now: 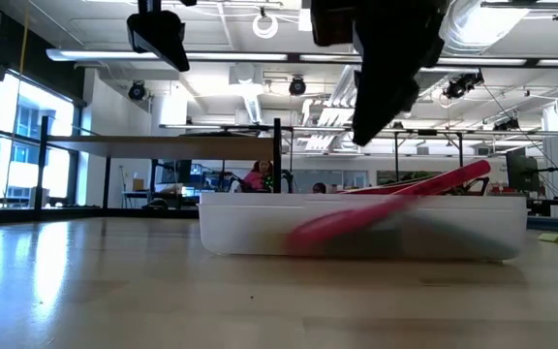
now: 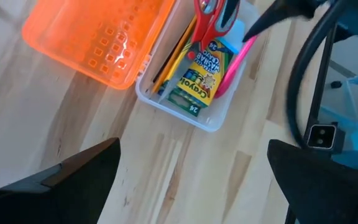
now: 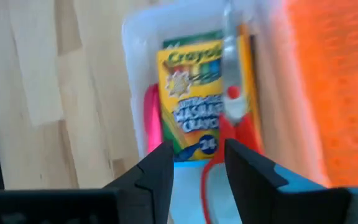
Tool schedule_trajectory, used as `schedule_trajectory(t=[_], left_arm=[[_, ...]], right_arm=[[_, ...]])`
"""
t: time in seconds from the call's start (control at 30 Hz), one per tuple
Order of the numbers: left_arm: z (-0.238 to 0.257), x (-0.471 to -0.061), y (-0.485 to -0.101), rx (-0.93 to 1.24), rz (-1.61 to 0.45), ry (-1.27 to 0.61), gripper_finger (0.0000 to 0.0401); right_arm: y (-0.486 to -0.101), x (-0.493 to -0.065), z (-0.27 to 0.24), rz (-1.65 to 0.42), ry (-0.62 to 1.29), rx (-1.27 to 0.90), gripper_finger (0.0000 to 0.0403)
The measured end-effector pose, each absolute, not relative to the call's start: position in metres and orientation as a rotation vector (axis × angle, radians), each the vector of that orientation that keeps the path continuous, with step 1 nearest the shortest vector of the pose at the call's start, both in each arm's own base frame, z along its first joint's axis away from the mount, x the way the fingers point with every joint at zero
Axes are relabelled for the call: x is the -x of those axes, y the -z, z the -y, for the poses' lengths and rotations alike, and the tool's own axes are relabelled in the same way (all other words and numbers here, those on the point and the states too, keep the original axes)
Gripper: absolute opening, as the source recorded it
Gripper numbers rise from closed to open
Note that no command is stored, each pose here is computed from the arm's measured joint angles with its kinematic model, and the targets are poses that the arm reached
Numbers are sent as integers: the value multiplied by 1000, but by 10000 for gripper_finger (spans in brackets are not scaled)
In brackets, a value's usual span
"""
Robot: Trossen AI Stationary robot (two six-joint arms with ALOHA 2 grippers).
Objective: Pack school essentials
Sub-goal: Put the yellow eraser into the supply box
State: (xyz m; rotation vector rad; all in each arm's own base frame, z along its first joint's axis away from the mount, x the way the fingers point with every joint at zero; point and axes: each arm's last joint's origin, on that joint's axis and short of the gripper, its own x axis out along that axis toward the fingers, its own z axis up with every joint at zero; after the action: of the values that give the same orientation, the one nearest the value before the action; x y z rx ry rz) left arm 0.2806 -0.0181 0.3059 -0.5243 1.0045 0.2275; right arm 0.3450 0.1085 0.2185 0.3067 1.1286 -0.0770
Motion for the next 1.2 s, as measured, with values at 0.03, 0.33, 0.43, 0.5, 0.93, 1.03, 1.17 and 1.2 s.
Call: schedule_trajectory(t=[0.03,0.33,0.43,0.5,0.93,1.03,1.17,1.2], left_arm=[[18,-281,-306,519,-1005,-224,395],[18,-281,-306,460,-1006,-190,395],[18,-281,-306,454,-1007,-187,395],[18,-281,-306,454,-1007,-187,395],[18,-281,-306,477,-1001,-198,395],[18,-284,-308,474,-966,-187,395],[19,-291,-313,466,-885,-157,395],[19,-292,-314,467,-870,-153,395]], right_arm=[[-222,-344,-108,-1113,96,-313,133],[-266,-315,-93,-988,319,-330,133],[-282,-301,-87,-945,388,-353,133],[-292,-293,-84,-921,407,-385,133],[-331,-251,-68,-829,472,-441,133],[-340,-242,-62,-771,510,-431,133],[-348,-233,-53,-733,541,-466,133],[-350,-231,-52,-728,550,-478,133]])
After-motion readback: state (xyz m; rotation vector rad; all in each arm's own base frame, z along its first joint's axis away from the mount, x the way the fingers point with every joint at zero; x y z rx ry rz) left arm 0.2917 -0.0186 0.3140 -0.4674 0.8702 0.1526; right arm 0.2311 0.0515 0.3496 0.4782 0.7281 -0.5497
